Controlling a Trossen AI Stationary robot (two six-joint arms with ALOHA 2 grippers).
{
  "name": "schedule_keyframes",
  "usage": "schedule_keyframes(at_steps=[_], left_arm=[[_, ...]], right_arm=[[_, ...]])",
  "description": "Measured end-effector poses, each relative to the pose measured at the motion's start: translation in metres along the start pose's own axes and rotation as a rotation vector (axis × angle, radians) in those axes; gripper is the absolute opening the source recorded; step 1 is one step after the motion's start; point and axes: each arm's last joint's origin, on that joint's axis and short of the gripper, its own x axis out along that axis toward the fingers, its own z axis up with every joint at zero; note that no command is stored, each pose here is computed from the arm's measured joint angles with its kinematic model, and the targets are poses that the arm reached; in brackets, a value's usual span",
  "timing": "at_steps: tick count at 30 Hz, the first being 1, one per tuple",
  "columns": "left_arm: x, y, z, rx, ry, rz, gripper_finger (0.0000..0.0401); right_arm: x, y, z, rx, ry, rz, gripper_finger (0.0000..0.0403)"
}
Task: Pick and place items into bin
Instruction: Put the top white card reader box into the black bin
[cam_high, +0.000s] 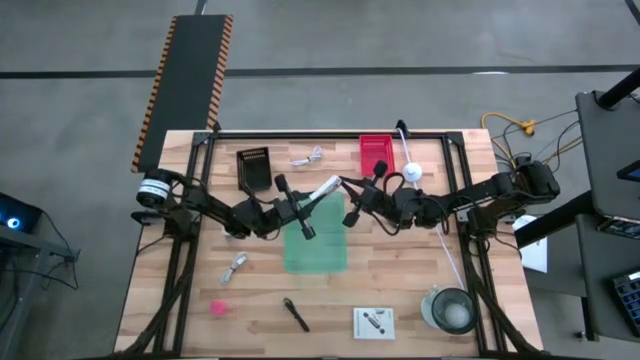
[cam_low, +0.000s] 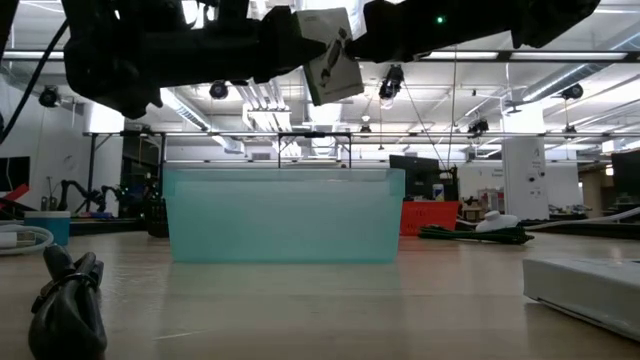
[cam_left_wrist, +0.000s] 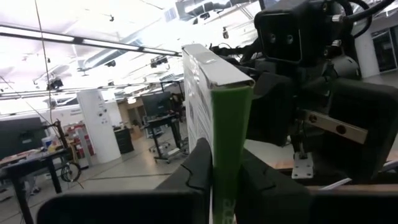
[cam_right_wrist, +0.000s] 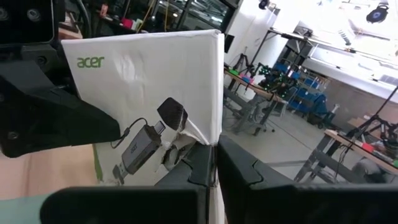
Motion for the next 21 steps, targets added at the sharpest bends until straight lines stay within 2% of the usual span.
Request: schedule_keyframes(at_steps=[4, 14, 21], left_arm=[[0.000, 0.000, 0.000, 0.026, 0.010, 0.017, 0.0018], [-0.002, 0.004, 0.003, 0.145, 0.045, 0.089, 0.0017], [-0.008, 0.013, 0.009, 0.166, 0.080, 0.119, 0.0017]], right_arm=[[0.000, 0.001, 0.000, -0.002, 0.001, 0.004, 0.0032], [0.000, 0.003, -0.004, -0.026, 0.028, 0.036, 0.0147], [-0.008, 0.006, -0.002, -0.056, 0.057, 0.067, 0.0186]])
